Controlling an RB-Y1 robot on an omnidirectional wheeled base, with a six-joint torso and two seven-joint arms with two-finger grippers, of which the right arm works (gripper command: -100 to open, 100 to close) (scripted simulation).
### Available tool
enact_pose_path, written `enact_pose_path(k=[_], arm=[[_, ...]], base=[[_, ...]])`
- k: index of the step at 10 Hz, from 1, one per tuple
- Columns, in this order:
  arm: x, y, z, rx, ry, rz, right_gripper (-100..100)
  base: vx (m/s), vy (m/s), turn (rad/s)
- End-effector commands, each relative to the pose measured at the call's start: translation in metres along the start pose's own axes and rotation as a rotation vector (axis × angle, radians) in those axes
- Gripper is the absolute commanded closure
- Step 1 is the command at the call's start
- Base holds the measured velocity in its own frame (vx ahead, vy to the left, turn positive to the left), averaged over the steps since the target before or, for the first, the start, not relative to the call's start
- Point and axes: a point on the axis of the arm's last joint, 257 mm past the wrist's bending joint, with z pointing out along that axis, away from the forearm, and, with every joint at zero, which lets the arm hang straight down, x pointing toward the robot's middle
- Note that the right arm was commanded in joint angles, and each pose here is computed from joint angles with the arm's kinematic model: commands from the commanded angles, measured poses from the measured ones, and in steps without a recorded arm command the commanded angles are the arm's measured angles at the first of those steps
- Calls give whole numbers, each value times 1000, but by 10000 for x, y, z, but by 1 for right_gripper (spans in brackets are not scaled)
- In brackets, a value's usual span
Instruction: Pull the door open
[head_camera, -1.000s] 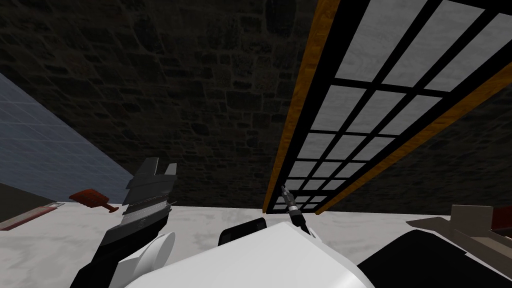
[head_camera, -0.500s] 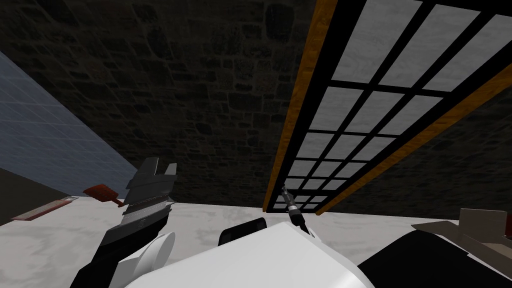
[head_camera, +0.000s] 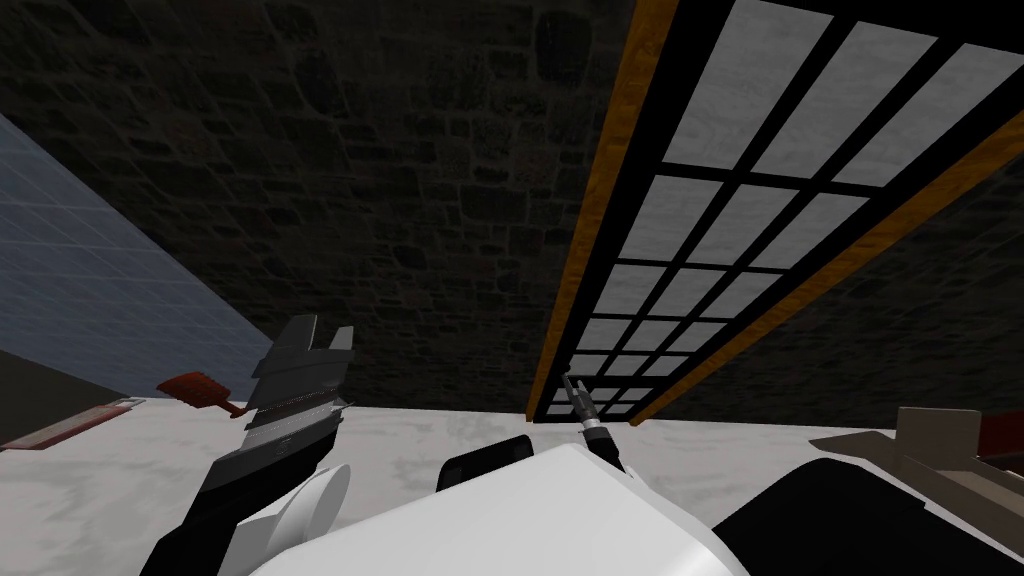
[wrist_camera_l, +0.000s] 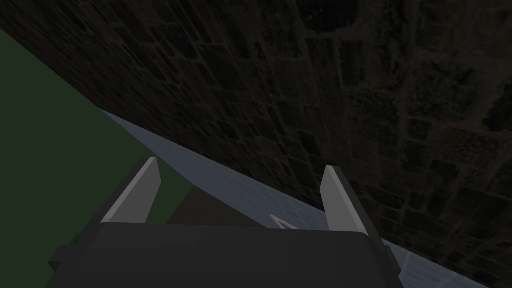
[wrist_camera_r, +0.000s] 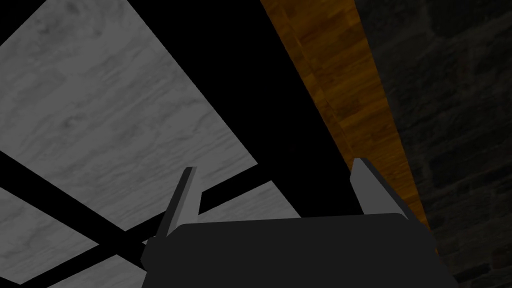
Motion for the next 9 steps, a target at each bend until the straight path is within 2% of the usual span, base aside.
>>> enact_pose_path(k=[1,2,3,5,6,8,9], arm=[[-24,-45,-77,-4,2,-67,-100],[-38,-69,-129,-6,3,-104,-100],[-38,-69,-129,-6,3,-117,-100],[-68,-116,-235,-11,7,-201,-100],[-68,-116,-235,-11,7,-217,-100],[-96,-159,-340,-16,11,-298,-100],[-96,-159,-340,-17,11,-312,-100]], base=[[-8,37,-38],[-14,40,-34],[-12,27,-10],[-11,29,-33],[-11,28,-14],[-9,31,-24],[-9,25,-19]])
